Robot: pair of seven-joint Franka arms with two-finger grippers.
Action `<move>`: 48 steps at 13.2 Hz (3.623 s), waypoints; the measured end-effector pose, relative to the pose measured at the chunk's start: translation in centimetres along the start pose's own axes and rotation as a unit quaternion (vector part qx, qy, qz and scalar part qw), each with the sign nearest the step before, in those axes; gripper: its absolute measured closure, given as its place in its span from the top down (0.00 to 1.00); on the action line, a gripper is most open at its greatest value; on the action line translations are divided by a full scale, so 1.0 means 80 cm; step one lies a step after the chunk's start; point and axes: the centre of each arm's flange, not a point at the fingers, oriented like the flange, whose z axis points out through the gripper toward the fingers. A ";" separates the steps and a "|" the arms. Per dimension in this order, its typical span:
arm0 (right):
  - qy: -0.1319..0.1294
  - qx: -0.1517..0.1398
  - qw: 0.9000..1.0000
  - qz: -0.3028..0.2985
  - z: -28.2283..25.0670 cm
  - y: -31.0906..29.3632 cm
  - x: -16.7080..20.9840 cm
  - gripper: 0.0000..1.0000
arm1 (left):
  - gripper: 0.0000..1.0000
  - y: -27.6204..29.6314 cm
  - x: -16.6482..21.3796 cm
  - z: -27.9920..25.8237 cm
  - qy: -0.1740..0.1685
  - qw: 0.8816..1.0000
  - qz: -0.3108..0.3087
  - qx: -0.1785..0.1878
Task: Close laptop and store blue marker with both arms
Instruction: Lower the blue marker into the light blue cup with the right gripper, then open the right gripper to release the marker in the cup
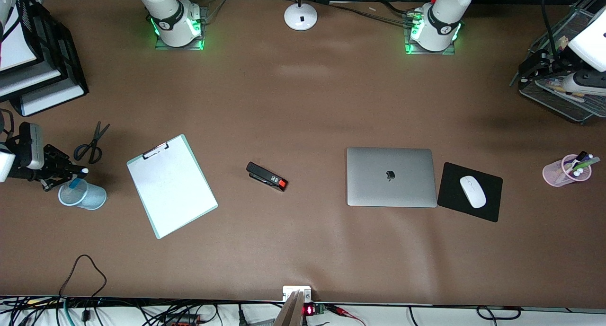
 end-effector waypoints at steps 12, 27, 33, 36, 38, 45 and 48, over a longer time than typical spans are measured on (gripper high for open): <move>0.071 -0.028 0.997 -0.022 0.030 -0.043 -0.057 0.18 | 1.00 0.014 0.004 -0.004 0.005 1.000 -0.009 -0.014; 0.066 -0.043 0.997 -0.029 0.055 -0.058 -0.130 0.18 | 1.00 0.008 0.043 0.030 0.006 1.000 -0.006 -0.018; 0.066 -0.057 0.996 0.013 0.058 -0.064 -0.146 0.44 | 1.00 -0.001 0.044 0.028 0.017 0.997 0.067 -0.018; 0.063 -0.062 0.991 0.095 0.039 -0.068 -0.150 0.76 | 1.00 -0.010 0.042 0.030 0.019 0.997 0.057 -0.047; 0.059 -0.067 0.984 0.154 0.011 -0.060 -0.136 0.96 | 1.00 -0.019 0.040 0.031 0.015 0.998 0.035 -0.059; 0.037 -0.054 0.924 0.378 -0.074 0.015 0.013 1.00 | 1.00 0.017 0.039 0.029 -0.002 0.997 -0.050 -0.063; 0.022 -0.043 0.878 0.477 -0.088 0.033 0.073 1.00 | 1.00 0.021 0.039 0.030 -0.005 0.997 -0.059 -0.058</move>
